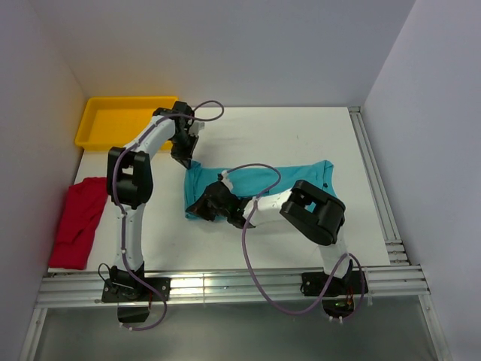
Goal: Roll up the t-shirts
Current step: Roll the tshirt
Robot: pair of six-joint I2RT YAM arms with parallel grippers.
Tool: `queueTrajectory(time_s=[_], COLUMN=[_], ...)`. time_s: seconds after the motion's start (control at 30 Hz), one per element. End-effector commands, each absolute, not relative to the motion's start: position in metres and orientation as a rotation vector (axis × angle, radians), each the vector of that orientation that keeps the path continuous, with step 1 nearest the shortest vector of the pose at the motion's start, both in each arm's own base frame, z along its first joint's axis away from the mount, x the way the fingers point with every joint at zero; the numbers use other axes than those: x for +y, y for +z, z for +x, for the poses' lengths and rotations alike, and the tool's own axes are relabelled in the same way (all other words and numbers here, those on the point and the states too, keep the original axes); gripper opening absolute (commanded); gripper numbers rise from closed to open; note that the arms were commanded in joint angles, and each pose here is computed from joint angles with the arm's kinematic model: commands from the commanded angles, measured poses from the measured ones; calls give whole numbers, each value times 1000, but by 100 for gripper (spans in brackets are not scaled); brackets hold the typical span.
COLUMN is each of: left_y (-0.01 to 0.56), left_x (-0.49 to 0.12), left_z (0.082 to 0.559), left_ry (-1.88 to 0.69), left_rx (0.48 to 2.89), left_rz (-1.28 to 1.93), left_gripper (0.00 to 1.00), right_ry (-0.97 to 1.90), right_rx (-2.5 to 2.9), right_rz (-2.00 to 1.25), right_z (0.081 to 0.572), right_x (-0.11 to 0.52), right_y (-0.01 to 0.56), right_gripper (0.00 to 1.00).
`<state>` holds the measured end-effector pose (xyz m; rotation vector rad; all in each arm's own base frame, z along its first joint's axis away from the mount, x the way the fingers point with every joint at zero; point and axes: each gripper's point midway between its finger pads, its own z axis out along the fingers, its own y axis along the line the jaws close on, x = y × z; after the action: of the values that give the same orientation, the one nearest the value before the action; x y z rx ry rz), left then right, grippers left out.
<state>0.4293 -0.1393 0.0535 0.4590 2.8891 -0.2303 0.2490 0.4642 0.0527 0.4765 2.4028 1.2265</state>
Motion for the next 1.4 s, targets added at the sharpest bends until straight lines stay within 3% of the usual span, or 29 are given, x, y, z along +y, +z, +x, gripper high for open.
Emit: queueTrajectory(time_s=[0.0, 0.67, 0.9, 1.37], left_y=[62, 55, 67, 101], left_x=[-148, -158, -167, -175], left_z=[453, 451, 457, 462], left_ry=[-192, -202, -262, -487], left_rx=[2802, 2803, 2747, 2639], left_rz=[465, 499, 501, 496], left_gripper=[5, 8, 33, 58], right_ry=[1330, 1331, 1353, 1422], right_rx=[2392, 2370, 2369, 2317], right_rz=[482, 584, 652, 753], right_z=[236, 235, 231, 233], right_x=[466, 450, 441, 428], right_y=[78, 69, 59, 51], right_gripper=[0, 0, 0, 0])
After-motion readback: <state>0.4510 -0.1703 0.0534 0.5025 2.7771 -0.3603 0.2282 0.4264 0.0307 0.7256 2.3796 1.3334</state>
